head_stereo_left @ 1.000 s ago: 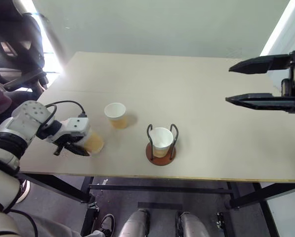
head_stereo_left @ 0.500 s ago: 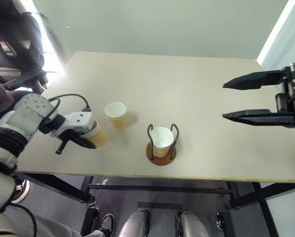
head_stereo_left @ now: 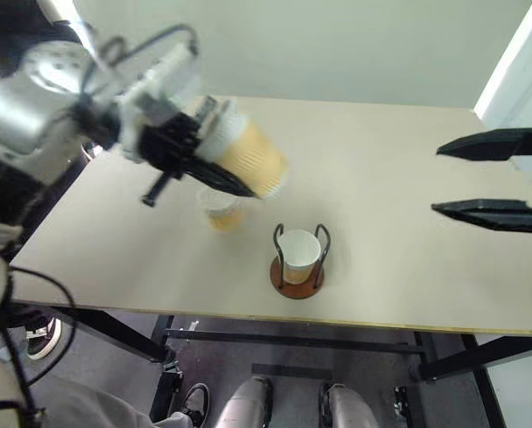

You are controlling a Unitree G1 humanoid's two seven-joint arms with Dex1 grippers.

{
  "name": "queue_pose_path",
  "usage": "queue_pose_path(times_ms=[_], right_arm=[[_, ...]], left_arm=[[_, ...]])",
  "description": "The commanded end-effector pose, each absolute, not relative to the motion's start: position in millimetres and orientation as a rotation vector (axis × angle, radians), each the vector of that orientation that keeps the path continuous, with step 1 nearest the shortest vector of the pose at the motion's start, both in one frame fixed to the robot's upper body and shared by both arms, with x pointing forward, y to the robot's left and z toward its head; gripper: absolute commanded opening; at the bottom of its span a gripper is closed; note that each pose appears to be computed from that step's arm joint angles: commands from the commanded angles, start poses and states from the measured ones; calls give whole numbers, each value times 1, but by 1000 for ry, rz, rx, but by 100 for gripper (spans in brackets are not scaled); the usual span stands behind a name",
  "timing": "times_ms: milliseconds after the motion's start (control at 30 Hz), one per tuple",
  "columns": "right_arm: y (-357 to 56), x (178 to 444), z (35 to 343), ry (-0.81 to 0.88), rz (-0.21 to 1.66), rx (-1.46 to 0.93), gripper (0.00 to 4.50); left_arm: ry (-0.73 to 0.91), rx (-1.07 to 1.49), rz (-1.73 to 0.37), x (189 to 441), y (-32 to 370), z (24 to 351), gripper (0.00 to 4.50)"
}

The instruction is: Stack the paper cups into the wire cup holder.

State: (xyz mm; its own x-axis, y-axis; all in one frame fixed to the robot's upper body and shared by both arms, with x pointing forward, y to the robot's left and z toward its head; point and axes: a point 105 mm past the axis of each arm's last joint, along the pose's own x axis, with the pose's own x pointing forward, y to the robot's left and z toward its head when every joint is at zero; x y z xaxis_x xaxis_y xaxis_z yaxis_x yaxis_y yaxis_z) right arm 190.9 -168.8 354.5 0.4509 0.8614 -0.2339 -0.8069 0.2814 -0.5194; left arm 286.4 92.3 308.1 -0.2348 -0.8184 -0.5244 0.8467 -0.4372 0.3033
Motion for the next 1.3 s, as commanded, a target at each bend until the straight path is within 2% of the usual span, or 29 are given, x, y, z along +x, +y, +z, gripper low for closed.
queue_pose_path(times_ms=[33, 267, 633, 1300], right_arm=[[-182, 179, 364, -104, 1025, -665, 279], [-199, 154, 360, -40, 859, -683, 279], [-198, 138, 356, -9, 791, -695, 279], [-195, 135, 350, -9, 728, -699, 279]], left_arm=[[39, 870, -1937, 288, 81, 302, 1], [5, 953, -2025, 297, 51, 288, 1], [109, 1290, -1964, 322, 52, 268, 1], [67, 1421, -2077, 315, 30, 257, 1]])
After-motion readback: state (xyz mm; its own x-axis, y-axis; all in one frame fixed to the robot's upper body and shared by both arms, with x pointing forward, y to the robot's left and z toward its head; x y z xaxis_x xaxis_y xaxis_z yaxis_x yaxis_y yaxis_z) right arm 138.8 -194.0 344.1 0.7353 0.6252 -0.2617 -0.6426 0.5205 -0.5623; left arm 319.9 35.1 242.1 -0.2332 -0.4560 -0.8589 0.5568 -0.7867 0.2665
